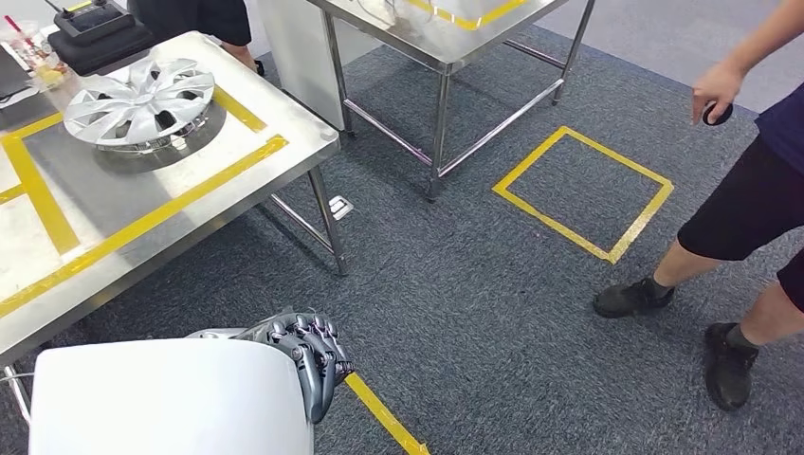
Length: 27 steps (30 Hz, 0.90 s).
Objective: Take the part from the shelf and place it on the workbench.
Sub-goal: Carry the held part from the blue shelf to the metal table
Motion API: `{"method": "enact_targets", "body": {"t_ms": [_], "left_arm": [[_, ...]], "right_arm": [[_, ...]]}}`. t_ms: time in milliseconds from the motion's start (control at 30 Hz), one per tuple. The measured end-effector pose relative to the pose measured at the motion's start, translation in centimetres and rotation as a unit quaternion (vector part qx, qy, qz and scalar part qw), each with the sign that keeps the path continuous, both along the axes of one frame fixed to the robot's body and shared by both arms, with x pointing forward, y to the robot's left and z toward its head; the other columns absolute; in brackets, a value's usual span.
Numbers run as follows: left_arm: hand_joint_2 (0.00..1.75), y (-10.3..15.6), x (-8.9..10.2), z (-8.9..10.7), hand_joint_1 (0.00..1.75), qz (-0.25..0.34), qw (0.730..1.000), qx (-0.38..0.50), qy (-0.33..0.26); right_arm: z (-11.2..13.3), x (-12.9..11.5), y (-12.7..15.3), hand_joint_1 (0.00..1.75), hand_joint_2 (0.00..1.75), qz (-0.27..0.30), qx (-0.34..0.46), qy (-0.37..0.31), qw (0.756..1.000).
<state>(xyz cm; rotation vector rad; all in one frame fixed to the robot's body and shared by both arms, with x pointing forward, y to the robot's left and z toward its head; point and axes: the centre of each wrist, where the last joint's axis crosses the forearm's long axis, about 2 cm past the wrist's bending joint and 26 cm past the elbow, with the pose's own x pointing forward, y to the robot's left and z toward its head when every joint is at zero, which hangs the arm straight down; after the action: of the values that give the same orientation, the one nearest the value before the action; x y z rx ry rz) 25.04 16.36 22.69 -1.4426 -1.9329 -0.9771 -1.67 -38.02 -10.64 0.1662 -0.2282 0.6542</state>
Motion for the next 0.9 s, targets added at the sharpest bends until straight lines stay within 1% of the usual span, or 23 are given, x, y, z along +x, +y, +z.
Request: {"method": "enact_targets", "body": {"t_ms": [267,433,733,800,900], "left_arm": [[1.75,-0.09,-0.03,0.4,1.75,0.002,1.0,-0.009,-0.001],[1.75,-0.26,-0.05,0.56,1.75,0.004,1.0,-0.012,0.0],[1.75,0.2,0.31,0.51,1.75,0.052,0.998,-0.022,0.013],[1.75,0.27,0.33,0.56,1.75,0.044,0.999,-0.024,0.016],[1.75,0.22,0.17,0.51,1.75,0.013,0.999,-0.022,0.022]], "right_arm": [[-0.02,0.18,0.21,0.0,0.0,-0.001,0.003,-0.001,1.0],[0.01,-0.22,0.02,0.0,0.0,-0.001,0.002,0.003,1.0],[-0.01,-0.04,0.24,0.0,0.0,-0.006,0.008,-0.002,1.0],[-0.03,-0.15,0.32,0.0,0.0,-0.005,0.009,-0.001,1.0],[-0.03,-0.41,0.35,0.0,0.0,-0.001,0.01,0.003,1.0]]}}
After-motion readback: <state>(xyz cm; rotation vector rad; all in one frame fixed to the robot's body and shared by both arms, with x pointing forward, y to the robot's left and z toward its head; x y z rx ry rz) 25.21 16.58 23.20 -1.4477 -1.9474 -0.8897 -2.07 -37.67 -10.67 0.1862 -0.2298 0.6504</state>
